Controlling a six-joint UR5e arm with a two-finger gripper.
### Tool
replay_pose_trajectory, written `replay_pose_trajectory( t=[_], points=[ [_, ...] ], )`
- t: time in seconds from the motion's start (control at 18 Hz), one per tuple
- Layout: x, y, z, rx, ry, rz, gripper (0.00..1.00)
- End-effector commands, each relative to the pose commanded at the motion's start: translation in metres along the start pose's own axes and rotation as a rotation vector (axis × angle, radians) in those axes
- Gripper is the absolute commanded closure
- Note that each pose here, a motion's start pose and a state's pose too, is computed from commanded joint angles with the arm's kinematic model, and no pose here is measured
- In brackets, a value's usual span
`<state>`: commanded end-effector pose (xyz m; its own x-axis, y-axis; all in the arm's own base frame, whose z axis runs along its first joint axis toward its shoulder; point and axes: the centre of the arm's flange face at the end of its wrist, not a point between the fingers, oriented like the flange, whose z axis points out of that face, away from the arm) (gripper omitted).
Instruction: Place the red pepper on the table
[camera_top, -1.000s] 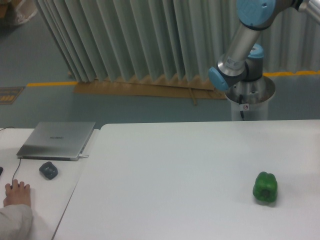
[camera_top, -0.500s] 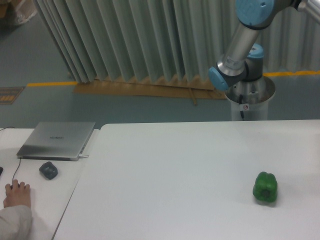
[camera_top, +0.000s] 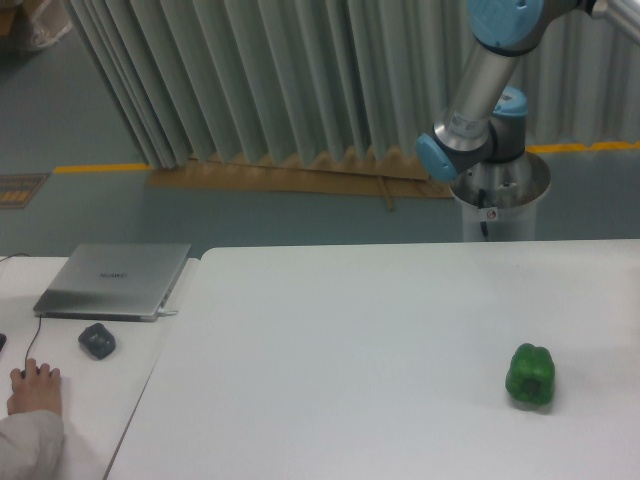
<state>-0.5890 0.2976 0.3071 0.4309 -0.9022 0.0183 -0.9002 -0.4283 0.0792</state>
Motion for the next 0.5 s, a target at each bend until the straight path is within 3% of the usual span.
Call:
replay_pose_trajectory(
  t=[0.5],
  points=[
    [0.006, -0.014, -0.018, 0.089, -0.018, -0.049, 0.49]
  ],
)
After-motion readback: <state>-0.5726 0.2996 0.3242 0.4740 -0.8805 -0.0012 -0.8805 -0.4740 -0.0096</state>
